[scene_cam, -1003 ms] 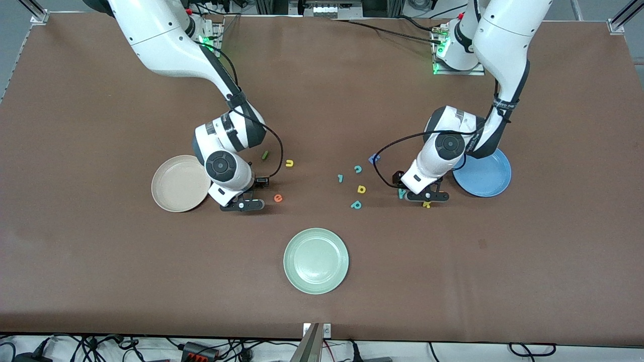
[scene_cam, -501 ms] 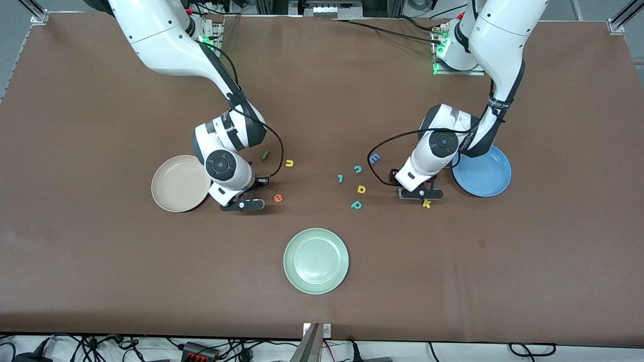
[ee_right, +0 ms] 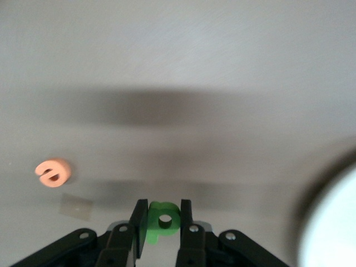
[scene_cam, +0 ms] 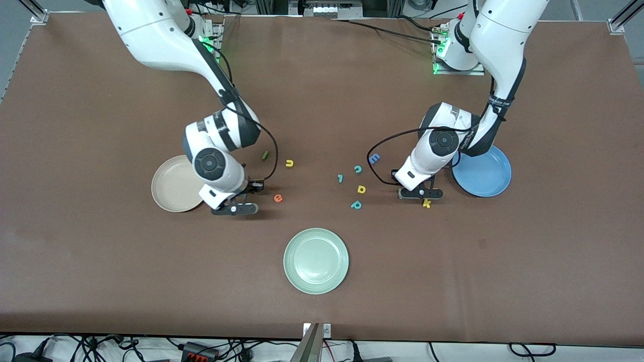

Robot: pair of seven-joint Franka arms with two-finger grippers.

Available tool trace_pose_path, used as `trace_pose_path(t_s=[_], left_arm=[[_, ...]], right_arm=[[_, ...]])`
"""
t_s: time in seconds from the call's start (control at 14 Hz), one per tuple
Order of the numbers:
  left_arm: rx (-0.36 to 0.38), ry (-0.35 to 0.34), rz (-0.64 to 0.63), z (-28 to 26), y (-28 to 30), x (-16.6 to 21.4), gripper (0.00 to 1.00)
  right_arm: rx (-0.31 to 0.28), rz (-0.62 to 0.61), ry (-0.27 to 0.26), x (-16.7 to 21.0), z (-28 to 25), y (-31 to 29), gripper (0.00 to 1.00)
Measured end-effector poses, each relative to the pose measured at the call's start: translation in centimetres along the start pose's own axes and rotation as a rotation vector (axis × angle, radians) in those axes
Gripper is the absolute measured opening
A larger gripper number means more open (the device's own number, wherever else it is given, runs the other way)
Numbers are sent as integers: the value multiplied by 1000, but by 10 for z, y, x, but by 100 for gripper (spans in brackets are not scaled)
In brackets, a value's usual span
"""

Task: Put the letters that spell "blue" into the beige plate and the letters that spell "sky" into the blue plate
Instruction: 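Place the p and s on the beige and blue plates with both grippers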

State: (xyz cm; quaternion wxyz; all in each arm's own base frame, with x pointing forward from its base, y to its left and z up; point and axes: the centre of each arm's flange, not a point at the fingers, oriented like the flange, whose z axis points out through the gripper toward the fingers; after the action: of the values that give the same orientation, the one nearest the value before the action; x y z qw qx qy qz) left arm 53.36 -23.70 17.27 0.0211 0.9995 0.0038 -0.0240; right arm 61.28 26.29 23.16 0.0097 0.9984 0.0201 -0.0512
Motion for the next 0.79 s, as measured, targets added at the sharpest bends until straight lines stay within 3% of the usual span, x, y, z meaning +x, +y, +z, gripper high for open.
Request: trace_pose_path(t_s=[0.21,0.5,0.72,0.79], left_arm=[[1,-3,0,-1,0,0,22],[50,-89,-11,-40,-6,6,22],[201,-140,6,-103,-43,25,22],[249,-147,-1,-111,-63,30,22]], right_arm=[[-4,26,-71,16,-19,90,27],[3,36,-176,9,8,168,27],[4,50,-196,-4,37,184,27],[5,52,-195,-6,42,187,32]])
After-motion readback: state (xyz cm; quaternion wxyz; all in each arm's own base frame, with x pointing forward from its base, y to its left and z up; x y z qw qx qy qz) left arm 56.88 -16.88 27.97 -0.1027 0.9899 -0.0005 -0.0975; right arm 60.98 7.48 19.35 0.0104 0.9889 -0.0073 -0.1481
